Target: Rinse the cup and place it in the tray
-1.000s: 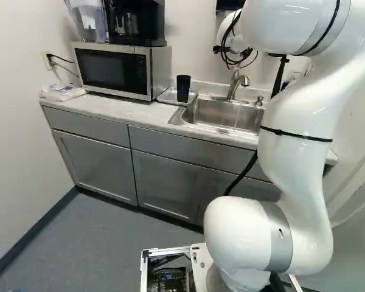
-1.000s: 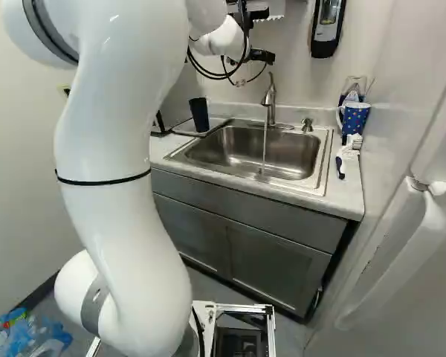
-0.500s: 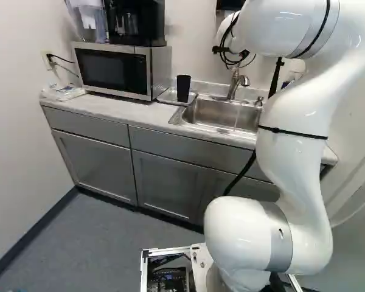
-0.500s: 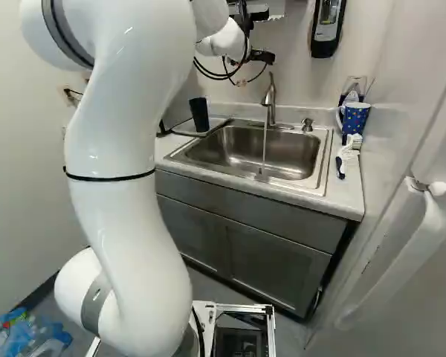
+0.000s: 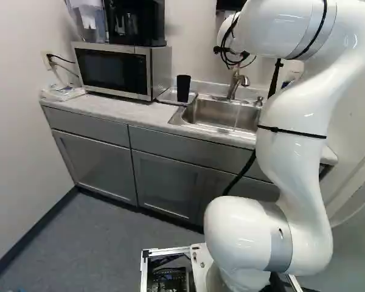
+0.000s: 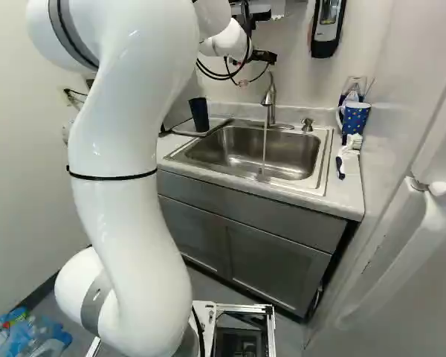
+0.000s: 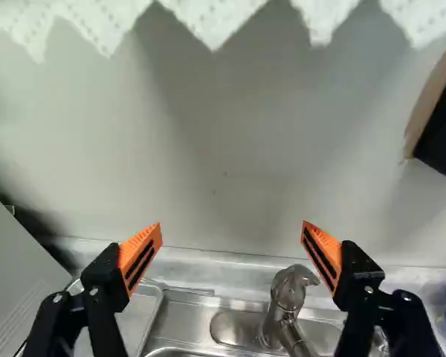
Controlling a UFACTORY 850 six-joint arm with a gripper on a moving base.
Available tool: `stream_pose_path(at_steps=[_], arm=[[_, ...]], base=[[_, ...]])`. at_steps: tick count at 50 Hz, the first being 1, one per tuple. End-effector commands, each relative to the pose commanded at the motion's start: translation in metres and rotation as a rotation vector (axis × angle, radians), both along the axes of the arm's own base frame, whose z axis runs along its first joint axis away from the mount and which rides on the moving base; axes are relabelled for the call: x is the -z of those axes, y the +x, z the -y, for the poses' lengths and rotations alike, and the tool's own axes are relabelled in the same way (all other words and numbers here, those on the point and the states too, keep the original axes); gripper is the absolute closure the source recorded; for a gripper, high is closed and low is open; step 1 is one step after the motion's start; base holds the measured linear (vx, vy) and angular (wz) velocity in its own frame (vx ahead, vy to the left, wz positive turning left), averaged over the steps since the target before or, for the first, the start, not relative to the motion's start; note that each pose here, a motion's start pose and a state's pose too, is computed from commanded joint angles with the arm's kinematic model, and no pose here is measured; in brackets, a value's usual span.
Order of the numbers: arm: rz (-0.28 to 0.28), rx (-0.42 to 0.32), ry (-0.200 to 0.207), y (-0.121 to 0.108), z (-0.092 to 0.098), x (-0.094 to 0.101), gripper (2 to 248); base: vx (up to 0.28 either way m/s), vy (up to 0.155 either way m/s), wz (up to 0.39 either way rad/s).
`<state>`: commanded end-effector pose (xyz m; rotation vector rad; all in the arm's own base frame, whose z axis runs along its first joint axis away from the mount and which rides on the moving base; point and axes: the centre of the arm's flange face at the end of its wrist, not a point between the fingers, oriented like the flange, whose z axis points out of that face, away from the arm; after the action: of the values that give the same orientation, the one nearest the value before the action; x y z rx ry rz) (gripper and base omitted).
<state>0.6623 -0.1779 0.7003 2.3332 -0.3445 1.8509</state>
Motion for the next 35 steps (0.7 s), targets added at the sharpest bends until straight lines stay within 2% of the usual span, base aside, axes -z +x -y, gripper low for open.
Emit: stream_pose_path(at_steps=[35], arm=[[-0.081, 0.000, 0.022, -0.0020, -0.0005, 0.0072, 3]], base=[[0.000, 0.000, 0.000]])
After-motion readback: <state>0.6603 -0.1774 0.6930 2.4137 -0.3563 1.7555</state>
